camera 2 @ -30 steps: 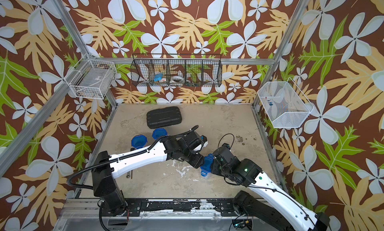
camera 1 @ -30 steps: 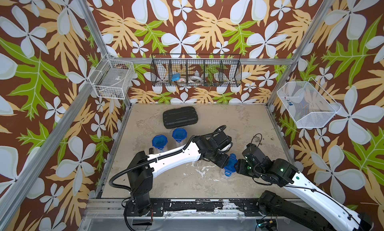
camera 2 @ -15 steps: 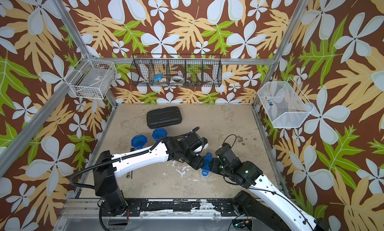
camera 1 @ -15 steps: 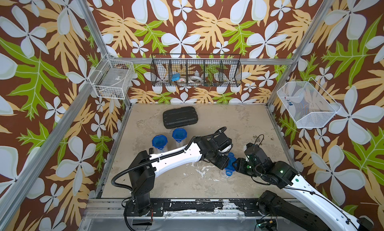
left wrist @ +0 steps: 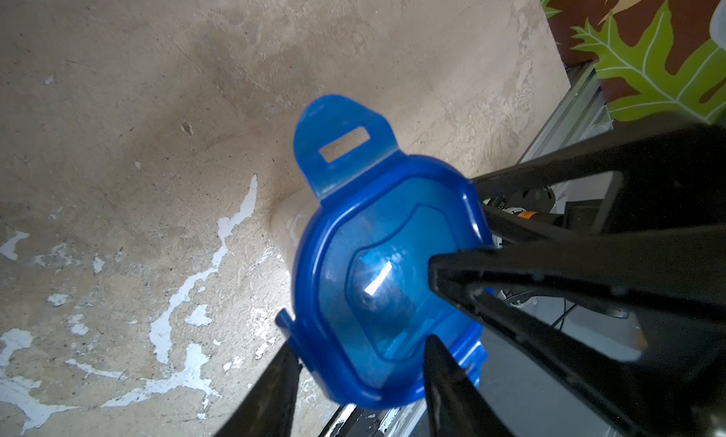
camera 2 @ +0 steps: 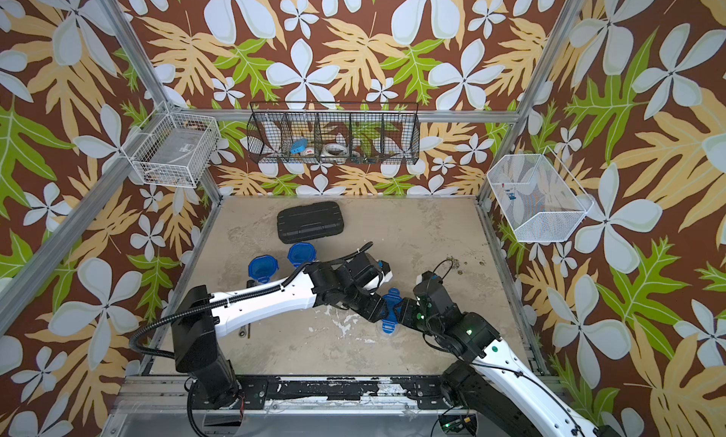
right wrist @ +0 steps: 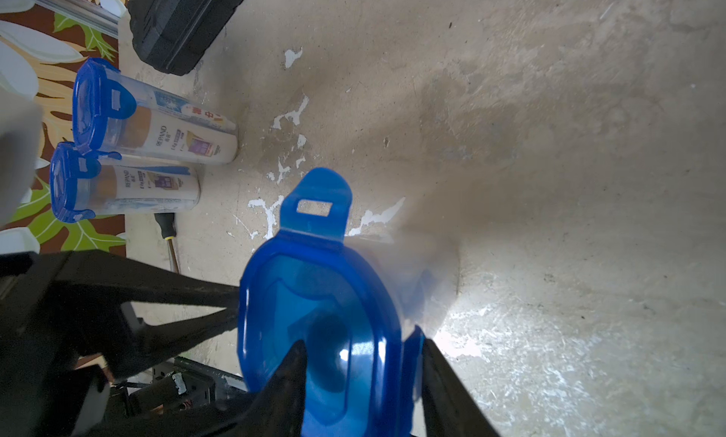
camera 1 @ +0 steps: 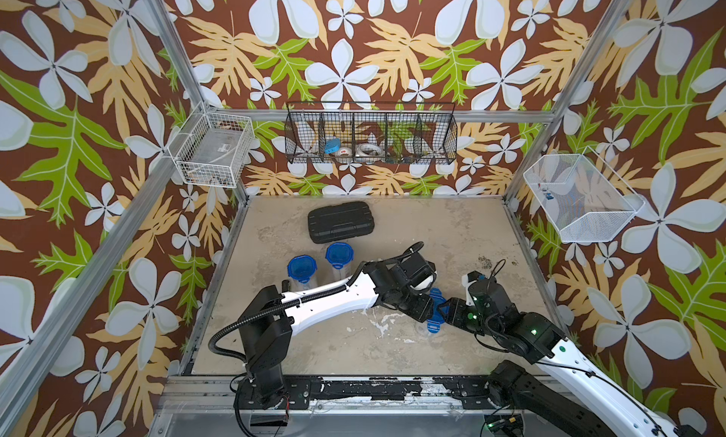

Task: Pack away toiletry kits
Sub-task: Close the fastener on the container.

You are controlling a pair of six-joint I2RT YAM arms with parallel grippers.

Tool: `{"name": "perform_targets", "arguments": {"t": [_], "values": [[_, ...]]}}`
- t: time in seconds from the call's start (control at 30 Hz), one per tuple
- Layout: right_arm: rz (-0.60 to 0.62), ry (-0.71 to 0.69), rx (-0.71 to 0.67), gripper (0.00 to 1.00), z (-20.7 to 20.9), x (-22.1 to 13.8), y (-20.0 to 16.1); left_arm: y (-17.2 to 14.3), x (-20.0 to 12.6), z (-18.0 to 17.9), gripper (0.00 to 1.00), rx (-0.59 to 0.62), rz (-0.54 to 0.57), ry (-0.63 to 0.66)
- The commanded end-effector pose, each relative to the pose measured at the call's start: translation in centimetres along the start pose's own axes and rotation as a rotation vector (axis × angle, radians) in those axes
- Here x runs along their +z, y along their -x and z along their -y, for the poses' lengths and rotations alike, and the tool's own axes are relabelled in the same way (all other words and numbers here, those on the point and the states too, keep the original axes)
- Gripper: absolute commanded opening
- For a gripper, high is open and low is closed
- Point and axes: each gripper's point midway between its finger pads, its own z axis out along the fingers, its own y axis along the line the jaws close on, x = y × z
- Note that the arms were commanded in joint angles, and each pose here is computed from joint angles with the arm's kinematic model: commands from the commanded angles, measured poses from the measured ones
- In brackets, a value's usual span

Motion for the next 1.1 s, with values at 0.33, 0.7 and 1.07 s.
{"name": "perform_targets", "arguments": {"t": [0.33, 0.7, 1.07], "values": [[-0.109, -0.046, -0.05, 0.47, 1.8, 0.2, -2.4, 0.3, -0.3, 2.2, 0.51, -0.02, 0.011, -0.171], [-0.105, -0.047, -0.05, 0.48, 2.2, 0.0, -2.6, 0.6, -1.5, 2.3, 0.51, -0.059, 0.038, -0.23], [-0.098, -0.052, -0.059, 0.49, 2.4, -0.1, -2.5, 0.6, -1.7, 3.4, 0.53, -0.052, 0.076, -0.321]]}}
